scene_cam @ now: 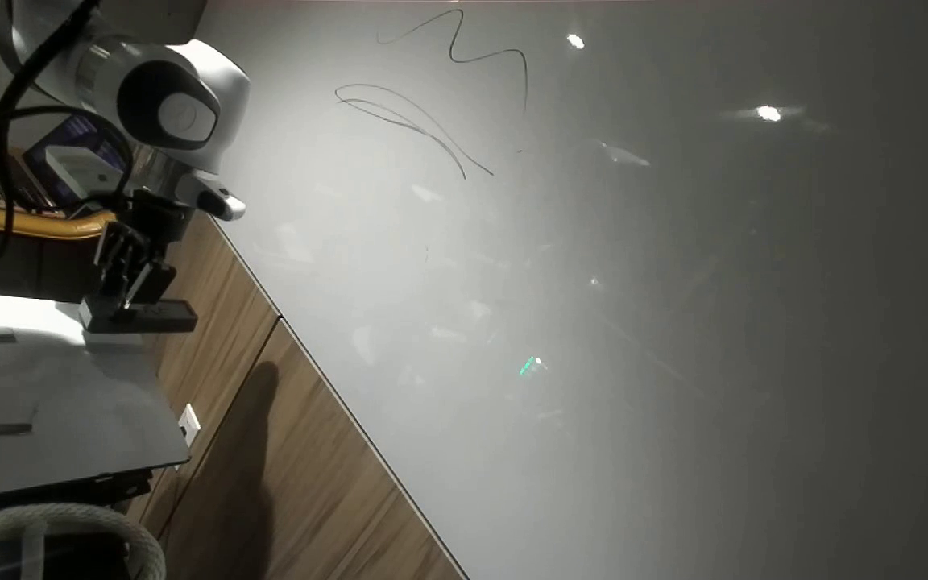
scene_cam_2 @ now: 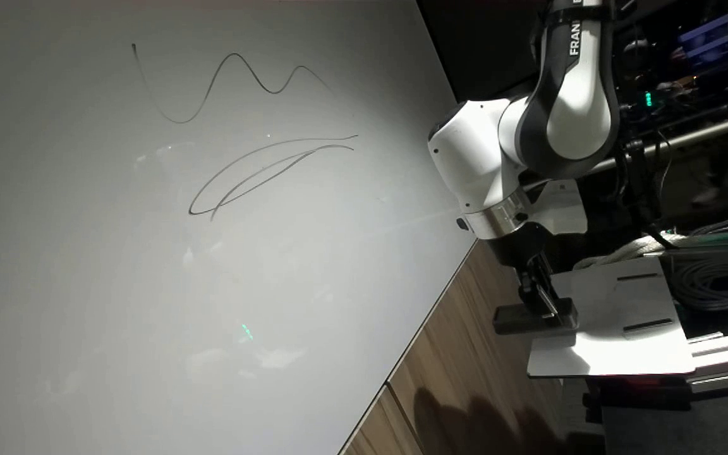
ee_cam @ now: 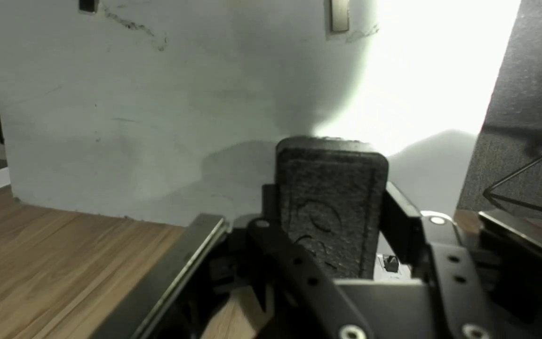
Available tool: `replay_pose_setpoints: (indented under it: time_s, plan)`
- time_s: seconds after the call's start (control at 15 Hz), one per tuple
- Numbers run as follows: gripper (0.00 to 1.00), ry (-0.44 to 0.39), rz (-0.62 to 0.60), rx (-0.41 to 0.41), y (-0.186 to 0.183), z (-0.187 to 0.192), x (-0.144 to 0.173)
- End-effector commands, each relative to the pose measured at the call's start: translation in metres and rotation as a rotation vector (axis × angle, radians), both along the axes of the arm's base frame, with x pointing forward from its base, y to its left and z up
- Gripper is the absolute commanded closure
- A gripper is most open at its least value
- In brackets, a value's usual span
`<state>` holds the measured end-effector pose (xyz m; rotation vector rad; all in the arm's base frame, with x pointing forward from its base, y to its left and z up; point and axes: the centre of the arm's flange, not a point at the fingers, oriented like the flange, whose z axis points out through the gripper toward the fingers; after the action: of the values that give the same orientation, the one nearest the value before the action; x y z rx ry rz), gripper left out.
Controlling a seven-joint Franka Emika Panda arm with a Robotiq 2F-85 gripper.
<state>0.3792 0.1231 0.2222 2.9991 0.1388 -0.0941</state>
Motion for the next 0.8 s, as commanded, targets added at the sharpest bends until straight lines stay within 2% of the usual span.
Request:
replay_pose_setpoints:
  time_s: [0.0, 0.27, 0.73]
  plan:
    - [0.71, -0.049, 0.043, -0.011, 0.023, 0.056, -0.003]
    - [0.71, -0.155, 0.119, -0.037, 0.061, 0.121, 0.008]
    - [0.71, -0.404, 0.207, -0.065, 0.116, 0.265, 0.059]
